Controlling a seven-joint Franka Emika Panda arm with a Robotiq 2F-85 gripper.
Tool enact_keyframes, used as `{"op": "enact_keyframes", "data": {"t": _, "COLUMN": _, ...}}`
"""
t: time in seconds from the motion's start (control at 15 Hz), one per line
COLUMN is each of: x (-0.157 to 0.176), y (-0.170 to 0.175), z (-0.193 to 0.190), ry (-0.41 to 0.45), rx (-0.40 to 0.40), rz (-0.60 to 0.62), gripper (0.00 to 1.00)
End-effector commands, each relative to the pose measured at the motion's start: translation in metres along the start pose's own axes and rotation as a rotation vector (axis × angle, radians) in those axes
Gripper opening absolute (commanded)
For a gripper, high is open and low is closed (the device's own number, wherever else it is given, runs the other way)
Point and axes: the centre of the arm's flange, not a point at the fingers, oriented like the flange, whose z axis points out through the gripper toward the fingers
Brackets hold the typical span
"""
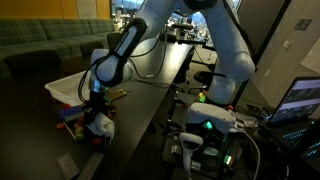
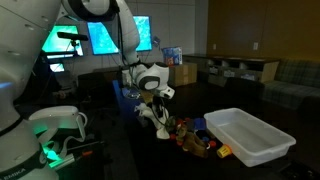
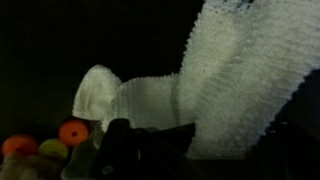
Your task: Use the towel to sweep the things on the table to the left and then put the towel in the white bin
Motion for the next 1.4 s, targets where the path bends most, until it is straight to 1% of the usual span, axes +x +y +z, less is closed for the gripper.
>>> {"op": "enact_keyframes", "data": {"t": 0.0, "x": -0.032, "y": 0.056, "z": -0.07, "ry": 0.056, "rx": 0.036, "rz": 0.037, "gripper": 0.0}}
{"op": "enact_keyframes", "data": {"t": 0.4, "x": -0.053, "y": 0.176, "z": -0.134, "ry": 0.128, "rx": -0.053, "rz": 0.229, "gripper": 0.0}}
{"op": "enact_keyframes", "data": {"t": 0.6, "x": -0.058, "y": 0.229, "z": -0.157, "ry": 0.155, "rx": -0.124, "rz": 0.326, "gripper": 0.0}}
{"op": "enact_keyframes", "data": {"t": 0.8, "x": -0.06, "y": 0.278, "z": -0.173, "ry": 0.218, "rx": -0.21, "rz": 0.396, "gripper": 0.0}}
{"op": "enact_keyframes", "data": {"t": 1.07, "x": -0.043, "y": 0.331, "z": -0.174, "ry": 0.341, "rx": -0.328, "rz": 0.452, "gripper": 0.0}}
{"op": "enact_keyframes", "data": {"t": 1.2, "x": -0.029, "y": 0.345, "z": -0.16, "ry": 0.409, "rx": -0.397, "rz": 0.463, "gripper": 0.0}}
{"op": "enact_keyframes", "data": {"t": 1.33, "x": -0.01, "y": 0.356, "z": -0.137, "ry": 0.44, "rx": -0.432, "rz": 0.455, "gripper": 0.0}}
